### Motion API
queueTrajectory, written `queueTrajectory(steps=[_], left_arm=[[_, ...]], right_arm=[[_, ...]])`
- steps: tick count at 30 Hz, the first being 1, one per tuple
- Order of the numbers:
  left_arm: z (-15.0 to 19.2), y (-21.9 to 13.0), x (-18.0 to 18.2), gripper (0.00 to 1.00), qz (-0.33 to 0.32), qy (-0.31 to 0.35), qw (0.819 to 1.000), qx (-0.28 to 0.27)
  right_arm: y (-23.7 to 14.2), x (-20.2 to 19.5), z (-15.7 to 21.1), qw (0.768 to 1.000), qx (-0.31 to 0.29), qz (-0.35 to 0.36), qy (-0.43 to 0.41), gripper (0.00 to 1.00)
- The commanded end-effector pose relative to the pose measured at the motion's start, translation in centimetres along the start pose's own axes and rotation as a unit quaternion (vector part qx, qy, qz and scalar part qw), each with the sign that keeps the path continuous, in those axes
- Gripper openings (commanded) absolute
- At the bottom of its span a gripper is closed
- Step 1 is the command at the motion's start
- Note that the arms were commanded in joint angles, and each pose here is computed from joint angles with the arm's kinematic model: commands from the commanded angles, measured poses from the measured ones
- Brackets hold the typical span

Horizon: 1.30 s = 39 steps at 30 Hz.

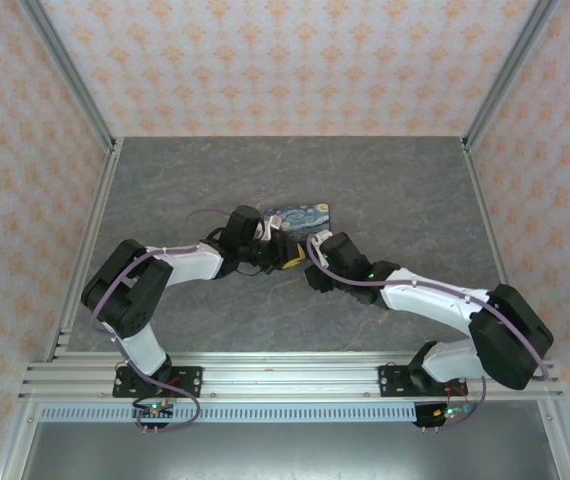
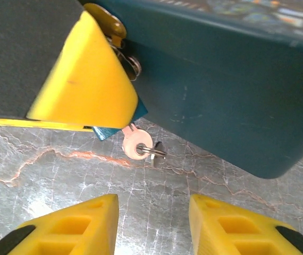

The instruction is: Unlock a padlock with a key

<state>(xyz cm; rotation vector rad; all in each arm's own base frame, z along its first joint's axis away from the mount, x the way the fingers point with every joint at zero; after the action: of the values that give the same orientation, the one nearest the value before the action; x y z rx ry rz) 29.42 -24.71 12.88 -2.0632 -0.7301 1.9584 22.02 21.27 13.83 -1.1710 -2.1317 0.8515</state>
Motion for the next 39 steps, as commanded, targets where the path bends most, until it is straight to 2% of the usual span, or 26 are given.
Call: queueTrajectory(steps=[1, 13, 20, 24, 28, 29, 32, 33, 36, 37, 39], left_arm=[[0.0, -0.3, -1.9, 0.00, 0.024, 0.022, 0.999, 0.016], [0.0, -0.3, -2.0, 0.00, 0.026, 0.023, 0.999, 0.021], [0.2, -0.3, -1.9, 0.00, 0.026, 0.023, 0.999, 0.024], [0.2, -0.4, -1.9, 0.00, 0.027, 0.023, 0.999, 0.026], [0.4, -0.3, -1.7, 0.00, 0.028, 0.023, 0.999, 0.031], [0.5, -0.3, -1.6, 0.00, 0.027, 0.022, 0.999, 0.032], [0.6, -0.2, -1.4, 0.00, 0.024, 0.022, 0.999, 0.035], [0.6, -0.2, -1.3, 0.00, 0.021, 0.023, 0.999, 0.035], [0.6, -0.1, -0.9, 0.00, 0.011, 0.022, 0.999, 0.035], [0.6, 0.0, -0.6, 0.00, 0.004, 0.023, 0.999, 0.034], [0.6, 0.1, 0.0, 0.00, -0.013, 0.027, 0.999, 0.036]], right_arm=[[0.0, 0.2, -1.1, 0.999, -0.012, 0.028, -0.033, 0.39], [1.2, 0.8, -2.3, 0.999, -0.029, 0.022, -0.032, 0.38], [1.7, 1.1, -3.1, 0.999, -0.039, 0.021, -0.029, 0.35], [1.8, 1.2, -3.5, 0.999, -0.044, 0.016, -0.025, 0.23], [1.4, 0.9, -4.0, 0.999, -0.052, -0.004, 0.001, 0.03], [1.2, 0.8, -4.1, 0.998, -0.056, -0.011, 0.010, 0.00], [0.5, 0.3, -4.4, 0.996, -0.065, -0.038, 0.041, 0.00], [0.2, 0.2, -4.5, 0.995, -0.065, -0.051, 0.050, 0.03], [-0.7, 0.3, -3.9, 0.994, -0.048, -0.077, 0.061, 0.45], [-1.1, 0.3, -3.4, 0.994, -0.039, -0.081, 0.062, 0.51], [-1.9, 0.1, -2.3, 0.993, -0.032, -0.088, 0.072, 0.53]])
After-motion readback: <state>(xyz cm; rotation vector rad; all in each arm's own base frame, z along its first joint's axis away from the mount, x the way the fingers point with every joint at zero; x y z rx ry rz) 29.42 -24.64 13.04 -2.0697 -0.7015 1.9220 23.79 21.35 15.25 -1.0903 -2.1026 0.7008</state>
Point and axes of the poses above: each hand's point on the last joint's axis, 136 mm out from that joint toward the fingers, its own y axis out along the fingers, its own x axis along the line the jaws close on, z = x × y, the point moved 7 cm from there along -y, back along the fingers, and after that the axes turned 6 degrees about y, right-handed, at the moved point
